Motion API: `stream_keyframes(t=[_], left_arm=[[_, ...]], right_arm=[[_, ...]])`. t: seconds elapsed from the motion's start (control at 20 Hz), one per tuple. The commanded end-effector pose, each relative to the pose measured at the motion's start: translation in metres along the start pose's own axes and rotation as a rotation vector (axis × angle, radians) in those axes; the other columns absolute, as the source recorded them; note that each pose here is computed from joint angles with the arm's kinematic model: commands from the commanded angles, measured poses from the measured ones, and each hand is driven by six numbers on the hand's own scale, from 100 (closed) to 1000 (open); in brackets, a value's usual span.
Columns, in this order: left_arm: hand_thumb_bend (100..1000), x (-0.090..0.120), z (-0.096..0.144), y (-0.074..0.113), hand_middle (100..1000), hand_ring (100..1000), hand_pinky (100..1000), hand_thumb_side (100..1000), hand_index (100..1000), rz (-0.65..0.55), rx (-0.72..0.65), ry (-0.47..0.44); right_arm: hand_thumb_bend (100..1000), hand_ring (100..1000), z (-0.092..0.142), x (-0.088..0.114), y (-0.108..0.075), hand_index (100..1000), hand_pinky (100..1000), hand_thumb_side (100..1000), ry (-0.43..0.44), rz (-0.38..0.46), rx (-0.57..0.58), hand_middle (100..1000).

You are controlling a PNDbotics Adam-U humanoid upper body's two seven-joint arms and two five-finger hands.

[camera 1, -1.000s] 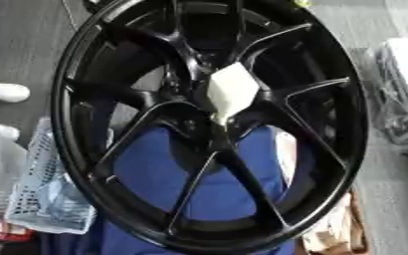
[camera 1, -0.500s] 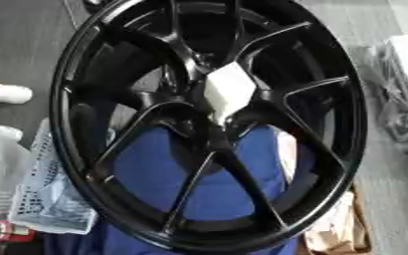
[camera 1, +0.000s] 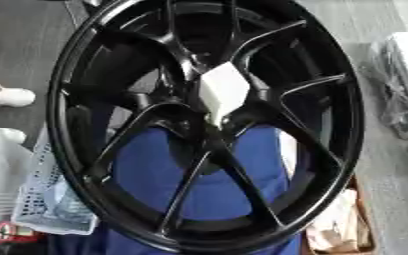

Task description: Pull the pin out of the wheel hub.

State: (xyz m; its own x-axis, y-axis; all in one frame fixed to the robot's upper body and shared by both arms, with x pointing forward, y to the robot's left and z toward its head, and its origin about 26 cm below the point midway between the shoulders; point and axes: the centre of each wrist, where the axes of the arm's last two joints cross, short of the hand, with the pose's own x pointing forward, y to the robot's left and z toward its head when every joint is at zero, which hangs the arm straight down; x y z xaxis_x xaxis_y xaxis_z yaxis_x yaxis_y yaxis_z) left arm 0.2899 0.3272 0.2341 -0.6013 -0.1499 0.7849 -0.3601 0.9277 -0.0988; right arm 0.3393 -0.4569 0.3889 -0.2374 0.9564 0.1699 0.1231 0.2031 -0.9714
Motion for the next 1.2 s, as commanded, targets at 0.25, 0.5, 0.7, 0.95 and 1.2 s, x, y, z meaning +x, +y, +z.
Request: stream_keyframes(t=[0.25, 0.5, 0.7, 0.95, 1.2], left_arm=[[305, 0.009, -0.004, 0.002, 780, 769, 838, 792, 754, -0.009, -0.006, -0.03], [303, 0.009, -0.004, 0.002, 778, 769, 838, 793, 753, -0.008, -0.007, -0.028], [305, 0.009, -0.004, 0.002, 778, 769, 839, 792, 753, -0.006, -0.009, -0.028], [305, 0.009, -0.004, 0.002, 778, 770, 839, 792, 754, -0.005, -0.008, -0.026], [305, 0.009, -0.004, 0.002, 778, 770, 839, 791, 754, -0.005, -0.008, -0.028]], right_arm=[[267, 748, 0.022, -0.04, -0.001, 634, 807, 100, 0.19, -0.003, -0.062, 614], [385, 835, 0.028, -0.059, 0.011, 778, 836, 100, 0.277, -0.032, -0.061, 789], [498, 933, 0.031, -0.069, 0.016, 909, 872, 170, 0.336, -0.043, -0.046, 915], [494, 939, 0.033, -0.072, 0.018, 915, 874, 195, 0.353, -0.051, -0.048, 917], [487, 916, 0.032, -0.069, 0.017, 891, 861, 185, 0.331, -0.058, -0.076, 883]])
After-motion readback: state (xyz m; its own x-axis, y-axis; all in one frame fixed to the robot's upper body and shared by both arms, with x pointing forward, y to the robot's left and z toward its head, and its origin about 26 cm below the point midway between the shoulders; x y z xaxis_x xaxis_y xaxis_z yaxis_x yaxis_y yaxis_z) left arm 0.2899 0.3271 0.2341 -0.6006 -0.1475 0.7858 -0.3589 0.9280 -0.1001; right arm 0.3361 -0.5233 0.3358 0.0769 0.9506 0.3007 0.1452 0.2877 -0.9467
